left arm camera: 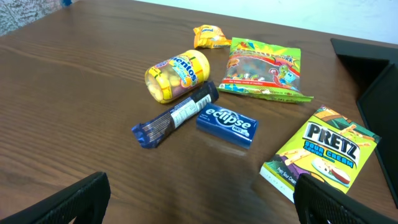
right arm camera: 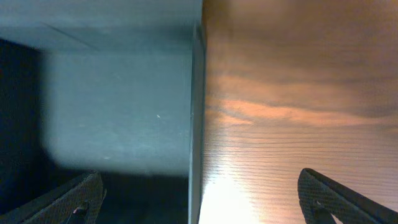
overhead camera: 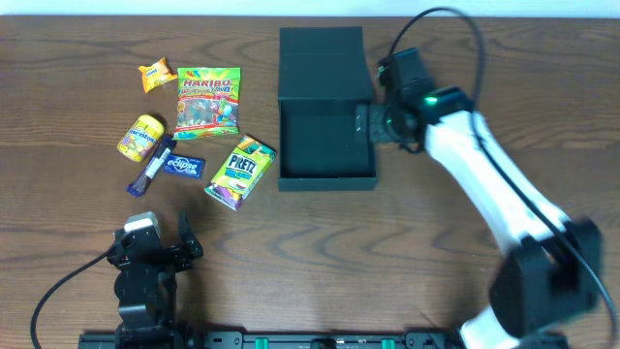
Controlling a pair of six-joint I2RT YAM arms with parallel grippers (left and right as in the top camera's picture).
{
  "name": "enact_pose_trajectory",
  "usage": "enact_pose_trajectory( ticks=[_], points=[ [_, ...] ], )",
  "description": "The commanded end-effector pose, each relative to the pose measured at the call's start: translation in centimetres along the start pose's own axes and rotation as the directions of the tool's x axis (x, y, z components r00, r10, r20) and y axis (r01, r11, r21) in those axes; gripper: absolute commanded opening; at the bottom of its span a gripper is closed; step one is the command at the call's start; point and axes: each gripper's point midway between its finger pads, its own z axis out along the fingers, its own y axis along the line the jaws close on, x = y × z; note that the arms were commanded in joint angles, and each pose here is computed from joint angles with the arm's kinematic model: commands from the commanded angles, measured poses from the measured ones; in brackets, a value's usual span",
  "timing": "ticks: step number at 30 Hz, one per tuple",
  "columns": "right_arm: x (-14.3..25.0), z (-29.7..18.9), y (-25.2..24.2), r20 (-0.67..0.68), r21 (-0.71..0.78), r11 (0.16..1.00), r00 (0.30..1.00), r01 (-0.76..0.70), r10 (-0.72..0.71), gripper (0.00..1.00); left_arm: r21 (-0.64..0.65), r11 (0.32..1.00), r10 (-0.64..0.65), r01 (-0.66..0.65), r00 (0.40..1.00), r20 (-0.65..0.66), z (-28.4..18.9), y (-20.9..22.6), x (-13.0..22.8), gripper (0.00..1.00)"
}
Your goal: Pack container
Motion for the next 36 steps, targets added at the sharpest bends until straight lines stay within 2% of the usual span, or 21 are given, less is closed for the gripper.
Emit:
enact_pose_trajectory(
  ticks=[1, 13, 20, 24, 29, 36],
  points=[
    [-1.8, -5.0, -0.9, 0.107, -0.011, 1.000, 0.994, 0.027, -0.026, 0.99, -0.017, 1.000, 0.010, -0.011, 1.000, -0.017, 0.3, 0.4, 0.8, 0.95],
    [3.3, -15.4, -3.9, 0.122, 0.016, 0.998, 0.991, 0.060, -0.061, 0.99, -0.017, 1.000, 0.011, -0.011, 1.000, -0.017, 0.3, 0.4, 0.8, 0.95],
    [5.4, -20.4, -4.5, 0.212, 0.003, 0.996, 0.973, 0.093, -0.091, 0.99, -0.017, 1.000, 0.010, -0.011, 1.000, -0.017, 0.3, 0.4, 0.8, 0.95],
    [6.3, -22.1, -3.8, 0.253, -0.055, 0.990, 0.961, 0.129, -0.112, 0.99, -0.017, 1.000, 0.010, -0.011, 1.000, -0.017, 0.3, 0.4, 0.8, 0.95],
    [7.8, -23.5, -4.2, 0.265, -0.054, 0.988, 0.956, 0.147, -0.128, 0.99, -0.017, 1.000, 0.010, -0.011, 1.000, -0.017, 0.3, 0.4, 0.8, 0.95],
    [8.8, -23.2, -4.5, 0.223, -0.048, 0.988, 0.966, 0.146, -0.132, 0.99, -0.017, 1.000, 0.010, -0.011, 1.000, -0.017, 0.3, 0.4, 0.8, 0.95]
  ],
)
